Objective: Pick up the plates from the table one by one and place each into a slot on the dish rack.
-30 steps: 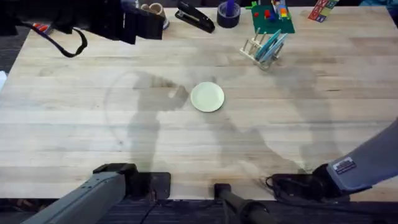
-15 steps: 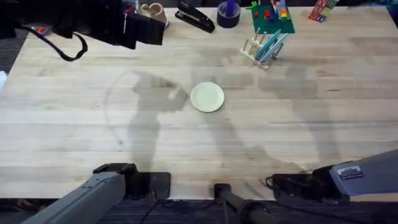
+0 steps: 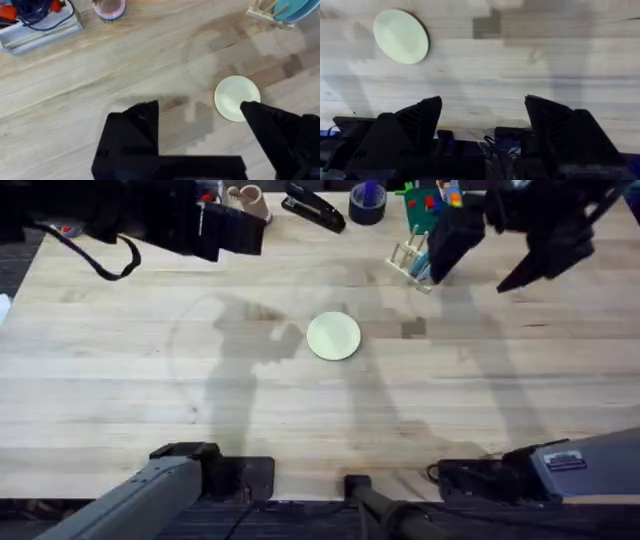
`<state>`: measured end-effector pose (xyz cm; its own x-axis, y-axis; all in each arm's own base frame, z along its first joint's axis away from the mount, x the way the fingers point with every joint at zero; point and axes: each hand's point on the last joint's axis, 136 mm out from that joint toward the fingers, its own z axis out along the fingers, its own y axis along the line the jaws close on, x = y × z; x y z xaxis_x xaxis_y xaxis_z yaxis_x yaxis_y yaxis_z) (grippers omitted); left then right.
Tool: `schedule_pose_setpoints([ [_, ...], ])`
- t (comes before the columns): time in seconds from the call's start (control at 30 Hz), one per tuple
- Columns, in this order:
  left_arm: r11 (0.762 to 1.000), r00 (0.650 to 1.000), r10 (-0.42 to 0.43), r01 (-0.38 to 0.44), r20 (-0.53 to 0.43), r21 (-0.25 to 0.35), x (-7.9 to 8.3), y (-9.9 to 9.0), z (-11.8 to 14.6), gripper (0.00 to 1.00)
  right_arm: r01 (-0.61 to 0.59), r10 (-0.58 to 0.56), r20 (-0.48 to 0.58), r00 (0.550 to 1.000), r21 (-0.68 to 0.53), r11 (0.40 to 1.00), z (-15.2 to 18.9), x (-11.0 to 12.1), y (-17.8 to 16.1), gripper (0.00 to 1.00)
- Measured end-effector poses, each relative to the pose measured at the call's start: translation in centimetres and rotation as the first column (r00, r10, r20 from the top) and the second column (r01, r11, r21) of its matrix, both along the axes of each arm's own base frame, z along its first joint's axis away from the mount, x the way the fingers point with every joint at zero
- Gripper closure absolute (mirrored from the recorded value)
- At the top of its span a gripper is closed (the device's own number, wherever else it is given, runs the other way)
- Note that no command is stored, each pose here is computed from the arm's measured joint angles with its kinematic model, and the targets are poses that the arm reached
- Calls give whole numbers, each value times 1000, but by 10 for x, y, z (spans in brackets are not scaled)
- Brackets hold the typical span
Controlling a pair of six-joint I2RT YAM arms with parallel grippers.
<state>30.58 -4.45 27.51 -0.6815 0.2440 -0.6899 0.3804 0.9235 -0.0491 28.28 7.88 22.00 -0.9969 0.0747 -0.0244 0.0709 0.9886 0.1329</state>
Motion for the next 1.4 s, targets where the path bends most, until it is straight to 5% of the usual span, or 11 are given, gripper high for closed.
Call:
schedule_pose_setpoints([
  [0.73,1000,997,-7,6,-79,-12,-15,-2,-11,8,-29,14,100,995,150,988,-31,-32,17,8],
  [1.07,986,989,-59,37,-133,-160,-27,-25,-9,11,-30,15,99,995,157,987,-31,-33,18,7],
  [1.17,978,985,-76,43,-156,-206,-32,-32,-11,137,-30,14,99,995,157,987,-31,-33,18,7],
  [1.23,971,979,-91,47,-183,-235,-36,-36,-18,352,-30,15,99,995,157,987,-31,-33,18,7],
  [1.33,961,968,-114,50,-223,-273,-42,-42,-31,816,-30,15,99,995,157,987,-31,-33,18,7],
  [1.4,953,961,-131,55,-244,-297,-46,-46,-39,947,-30,14,99,995,157,987,-31,-33,18,8],
])
